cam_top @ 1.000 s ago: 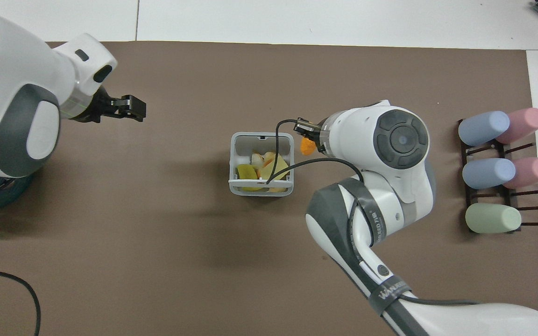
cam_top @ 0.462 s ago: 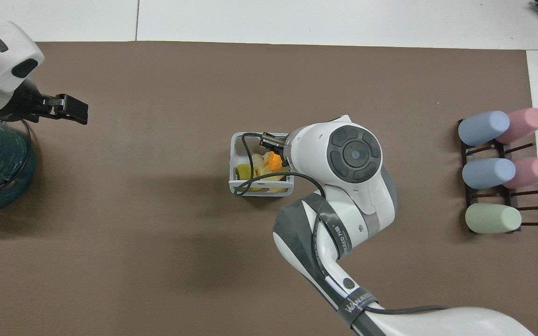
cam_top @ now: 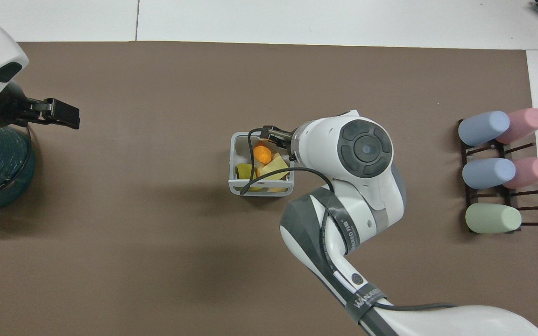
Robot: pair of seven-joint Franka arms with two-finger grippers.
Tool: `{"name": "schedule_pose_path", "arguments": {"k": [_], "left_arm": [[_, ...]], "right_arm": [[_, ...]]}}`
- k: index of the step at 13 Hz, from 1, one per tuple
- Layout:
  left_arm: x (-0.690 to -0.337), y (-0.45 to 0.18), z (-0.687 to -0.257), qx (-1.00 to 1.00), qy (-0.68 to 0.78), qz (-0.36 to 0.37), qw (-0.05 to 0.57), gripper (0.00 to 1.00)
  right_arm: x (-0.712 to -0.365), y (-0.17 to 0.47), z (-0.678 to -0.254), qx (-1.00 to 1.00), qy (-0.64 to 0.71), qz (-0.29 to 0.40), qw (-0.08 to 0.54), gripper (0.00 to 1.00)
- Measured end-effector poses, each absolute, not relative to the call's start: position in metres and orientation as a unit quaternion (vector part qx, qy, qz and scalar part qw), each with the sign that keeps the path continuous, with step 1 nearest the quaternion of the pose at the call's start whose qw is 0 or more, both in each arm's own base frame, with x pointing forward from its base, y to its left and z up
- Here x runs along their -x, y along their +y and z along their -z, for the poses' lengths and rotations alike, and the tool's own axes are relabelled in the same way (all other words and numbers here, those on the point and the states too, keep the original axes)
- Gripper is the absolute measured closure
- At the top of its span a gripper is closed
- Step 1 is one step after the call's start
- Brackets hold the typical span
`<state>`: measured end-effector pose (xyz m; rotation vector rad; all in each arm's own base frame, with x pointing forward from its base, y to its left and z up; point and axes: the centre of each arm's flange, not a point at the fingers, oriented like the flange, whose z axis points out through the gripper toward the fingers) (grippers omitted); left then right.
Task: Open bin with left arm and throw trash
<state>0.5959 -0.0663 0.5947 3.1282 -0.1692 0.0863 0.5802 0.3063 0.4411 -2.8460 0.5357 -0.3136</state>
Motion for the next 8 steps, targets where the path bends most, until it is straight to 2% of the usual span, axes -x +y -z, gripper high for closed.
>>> {"name": "schedule_pose_path", "arguments": {"k": [4,8], "left_arm": [[-0.596,-0.058,-0.587,-0.999,-0.047,-0.019,0.003,0.00],[-0.596,-0.057,-0.586,-0.999,-0.046,-0.018,0.003,0.00]], "right_arm": [[-0.599,0.221,-0.490,0.968,0.198,0.118,0.101,0.00],[-0.590,0.132,-0.550,0.968,0.203,0.122,0.079,0.00]]}}
